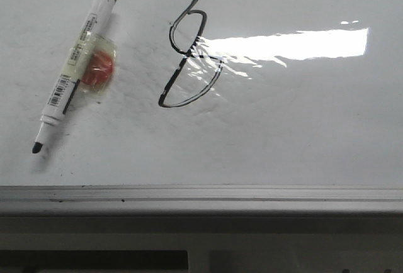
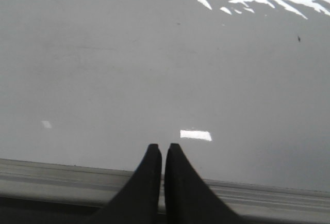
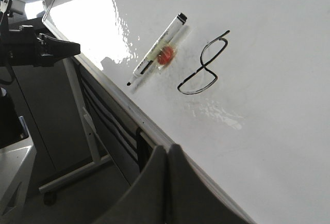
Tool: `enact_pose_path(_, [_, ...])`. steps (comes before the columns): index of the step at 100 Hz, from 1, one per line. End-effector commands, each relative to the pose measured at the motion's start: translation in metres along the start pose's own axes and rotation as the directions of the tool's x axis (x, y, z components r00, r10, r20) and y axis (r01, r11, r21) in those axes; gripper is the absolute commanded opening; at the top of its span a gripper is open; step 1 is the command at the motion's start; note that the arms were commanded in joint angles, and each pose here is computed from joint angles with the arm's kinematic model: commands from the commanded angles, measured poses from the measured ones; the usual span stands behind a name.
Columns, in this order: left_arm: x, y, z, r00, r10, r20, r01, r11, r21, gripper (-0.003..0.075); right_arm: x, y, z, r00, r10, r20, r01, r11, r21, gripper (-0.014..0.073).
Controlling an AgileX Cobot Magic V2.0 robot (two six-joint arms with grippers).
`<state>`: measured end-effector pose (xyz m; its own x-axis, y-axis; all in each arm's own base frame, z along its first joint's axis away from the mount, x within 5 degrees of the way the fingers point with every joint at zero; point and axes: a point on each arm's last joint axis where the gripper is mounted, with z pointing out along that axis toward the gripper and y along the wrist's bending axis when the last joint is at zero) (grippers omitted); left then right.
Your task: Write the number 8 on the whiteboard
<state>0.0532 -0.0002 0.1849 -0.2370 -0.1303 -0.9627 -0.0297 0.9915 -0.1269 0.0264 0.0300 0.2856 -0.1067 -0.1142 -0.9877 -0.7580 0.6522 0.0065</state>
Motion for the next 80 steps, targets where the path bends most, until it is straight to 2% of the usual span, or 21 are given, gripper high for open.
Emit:
enact_pose_path(1, [0.008, 0.001, 0.002, 1.000, -0.011, 0.024, 0.011, 1.000, 0.003, -0.0020, -0.014, 0.000, -0.002, 0.996, -0.017, 0.087, 0.016, 1.000, 0.004, -0.0063])
enact_pose_path(53, [0.008, 0.001, 0.002, 1.000, -0.011, 0.024, 0.011, 1.000, 0.003, -0.0020, -0.007, -0.001, 0.003, 0.995, -0.029, 0.090, 0.027, 0.999, 0.020, -0.0063])
enact_pose_path(64, [0.008, 0.001, 0.002, 1.000, -0.011, 0.024, 0.011, 1.000, 0.003, -0.0020, 0.004, -0.004, 0.014, 0.975, -0.068, 0.212, 0.050, 0.995, 0.090, -0.0063])
enact_pose_path(71, [0.008, 0.001, 0.002, 1.000, -0.011, 0.024, 0.011, 1.000, 0.003, -0.0020, 0.014, -0.007, 0.020, 0.939, -0.091, 0.332, 0.042, 0.988, 0.151, -0.0063])
enact_pose_path(80, [0.008, 0.001, 0.002, 1.000, -0.011, 0.024, 0.011, 1.000, 0.003, -0.0020, 0.027, -0.012, 0.022, 0.864, -0.147, 0.481, 0.026, 0.968, 0.249, -0.0064])
